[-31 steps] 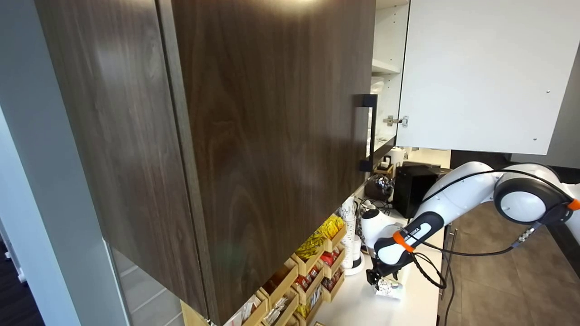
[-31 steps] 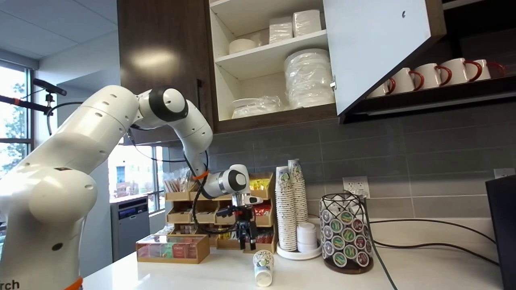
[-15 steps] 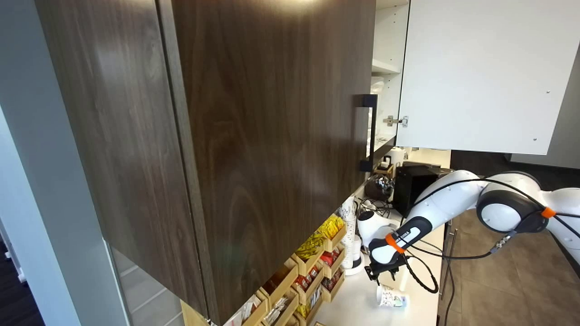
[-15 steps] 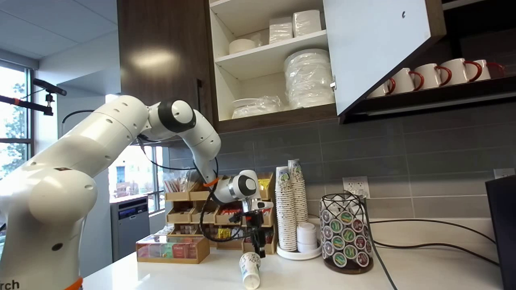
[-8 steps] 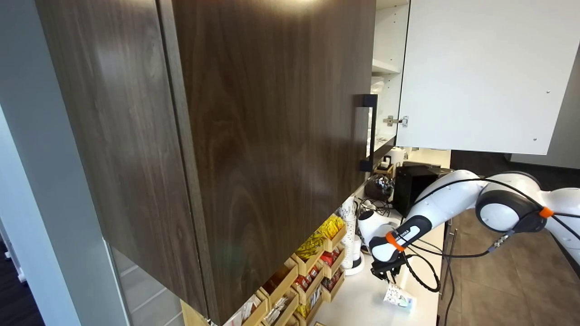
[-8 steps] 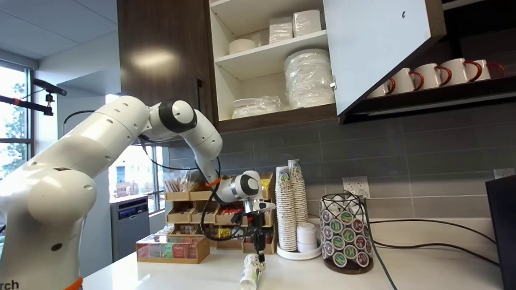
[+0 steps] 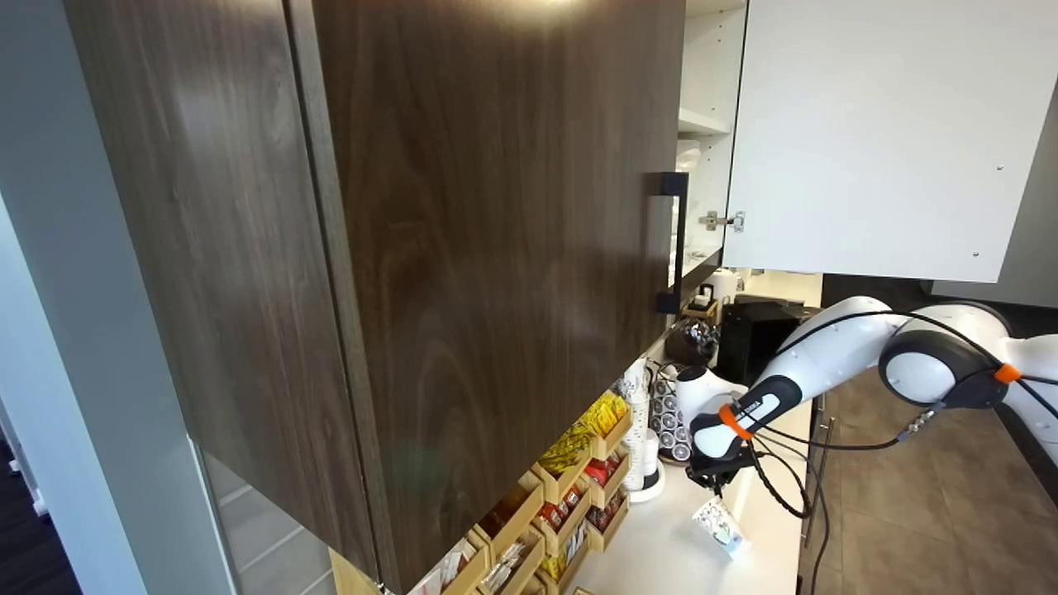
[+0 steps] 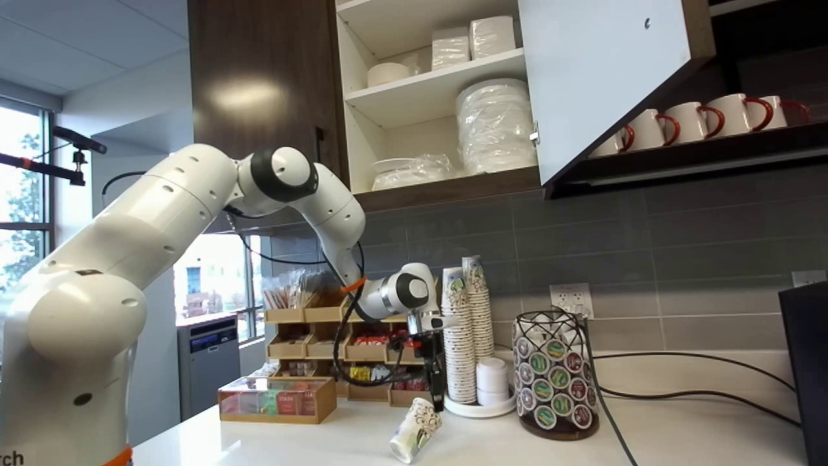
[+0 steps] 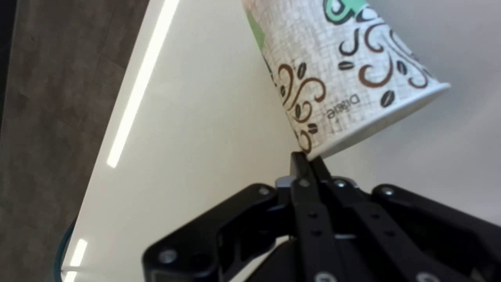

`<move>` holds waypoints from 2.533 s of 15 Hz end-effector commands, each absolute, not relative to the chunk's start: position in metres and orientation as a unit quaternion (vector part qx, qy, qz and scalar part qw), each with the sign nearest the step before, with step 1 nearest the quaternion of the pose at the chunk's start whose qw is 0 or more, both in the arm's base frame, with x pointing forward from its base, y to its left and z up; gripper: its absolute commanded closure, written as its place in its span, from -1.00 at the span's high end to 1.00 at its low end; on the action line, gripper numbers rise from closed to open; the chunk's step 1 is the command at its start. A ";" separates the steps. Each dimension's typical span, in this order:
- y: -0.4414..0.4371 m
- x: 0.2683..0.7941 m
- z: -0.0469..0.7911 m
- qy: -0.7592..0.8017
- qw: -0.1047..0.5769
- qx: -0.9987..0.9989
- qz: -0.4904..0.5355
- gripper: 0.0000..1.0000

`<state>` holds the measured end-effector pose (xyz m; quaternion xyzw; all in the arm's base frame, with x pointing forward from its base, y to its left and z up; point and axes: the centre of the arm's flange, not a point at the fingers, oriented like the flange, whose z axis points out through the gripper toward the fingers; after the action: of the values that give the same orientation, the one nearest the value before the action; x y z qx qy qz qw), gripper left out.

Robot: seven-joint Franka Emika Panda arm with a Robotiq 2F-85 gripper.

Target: Pick up the paper cup and place it the right way up in the bottom shelf of the open cabinet

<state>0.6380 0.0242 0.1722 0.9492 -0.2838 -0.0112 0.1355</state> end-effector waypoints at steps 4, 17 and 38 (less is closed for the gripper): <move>-0.018 0.583 0.254 -0.268 0.023 0.956 0.121 -0.99; -0.017 0.565 0.333 -0.163 -0.040 0.949 0.266 -0.99; -0.084 0.505 0.486 0.004 -0.125 0.907 0.402 -0.99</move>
<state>0.5352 -0.0488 0.4916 0.9039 -0.0147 0.4155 -0.1006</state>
